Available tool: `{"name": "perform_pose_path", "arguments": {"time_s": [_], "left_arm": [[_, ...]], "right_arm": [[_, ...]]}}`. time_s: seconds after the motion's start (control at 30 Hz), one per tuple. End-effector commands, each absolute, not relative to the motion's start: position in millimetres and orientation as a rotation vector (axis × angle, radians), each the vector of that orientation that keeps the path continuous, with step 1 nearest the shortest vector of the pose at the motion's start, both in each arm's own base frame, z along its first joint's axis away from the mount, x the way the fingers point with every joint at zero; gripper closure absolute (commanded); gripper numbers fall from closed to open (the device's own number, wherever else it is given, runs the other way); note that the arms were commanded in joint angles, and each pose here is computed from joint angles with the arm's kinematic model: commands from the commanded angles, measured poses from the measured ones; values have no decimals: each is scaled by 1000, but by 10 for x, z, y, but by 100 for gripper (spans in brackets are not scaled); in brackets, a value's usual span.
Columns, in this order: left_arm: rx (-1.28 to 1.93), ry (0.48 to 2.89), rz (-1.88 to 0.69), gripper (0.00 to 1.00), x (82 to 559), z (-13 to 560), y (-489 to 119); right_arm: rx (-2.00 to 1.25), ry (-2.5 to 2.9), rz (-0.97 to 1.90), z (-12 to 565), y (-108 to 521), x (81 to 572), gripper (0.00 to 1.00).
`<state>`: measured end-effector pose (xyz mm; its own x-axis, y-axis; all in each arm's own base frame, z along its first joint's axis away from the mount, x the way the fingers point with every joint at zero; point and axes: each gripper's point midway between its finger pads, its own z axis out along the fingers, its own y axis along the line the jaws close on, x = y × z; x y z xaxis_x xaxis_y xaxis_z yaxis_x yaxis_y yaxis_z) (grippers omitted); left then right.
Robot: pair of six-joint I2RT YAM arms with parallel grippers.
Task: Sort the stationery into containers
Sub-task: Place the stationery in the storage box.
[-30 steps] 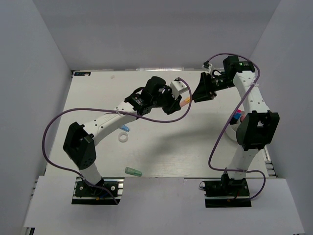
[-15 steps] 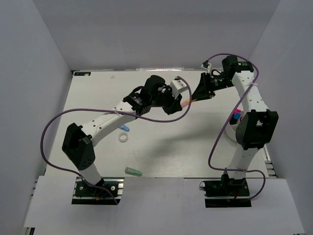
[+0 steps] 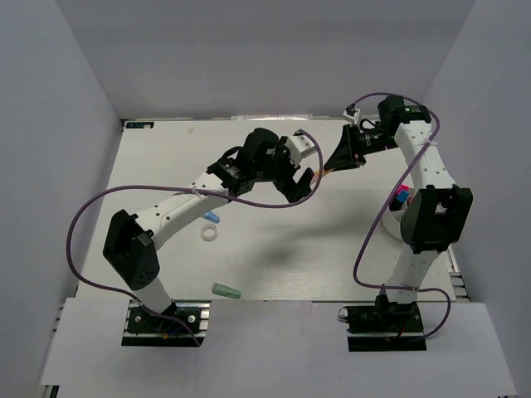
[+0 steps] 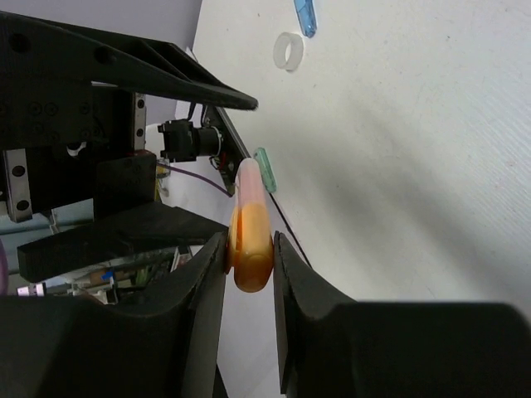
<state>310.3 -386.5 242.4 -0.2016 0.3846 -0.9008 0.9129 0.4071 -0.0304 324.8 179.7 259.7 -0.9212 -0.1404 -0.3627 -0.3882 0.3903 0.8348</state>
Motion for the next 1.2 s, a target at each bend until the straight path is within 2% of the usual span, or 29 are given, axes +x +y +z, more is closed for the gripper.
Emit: {"name": "perform_pose_path", "arguments": {"time_s": [0.0, 0.07, 0.13, 0.17, 0.27, 0.47, 0.77, 1.17], "left_arm": [[1074, 1718, -695, 2, 3103, 2768, -3686], [1028, 1748, -644, 2, 3184, 2765, -3584], [1015, 1758, -610, 2, 3181, 2751, -3505], [1006, 1771, -603, 2, 3202, 2727, -3457], [1001, 1809, -601, 2, 3181, 2614, -3380], [954, 1895, -663, 2, 3241, 2444, -3302], [1028, 1938, -779, 2, 3289, 2377, -3448], [1048, 1972, -863, 2, 3342, 2295, -3591]], "right_arm": [[-462, 2387, 1487, 2658, 1677, 3286, 100], [-470, 2390, 1376, 2658, 1554, 3357, 100], [-496, 2415, 1143, 2626, 1366, 3497, 100], [-467, 2423, 920, 2672, 1079, 3672, 100], [-489, 2381, 505, 2895, 609, 3895, 100], [-467, 2471, 61, 2964, -95, 3819, 100], [-344, 2507, -181, 3018, -872, 3667, 100], [-371, 2591, -171, 2622, -1167, 3528, 100]]}}
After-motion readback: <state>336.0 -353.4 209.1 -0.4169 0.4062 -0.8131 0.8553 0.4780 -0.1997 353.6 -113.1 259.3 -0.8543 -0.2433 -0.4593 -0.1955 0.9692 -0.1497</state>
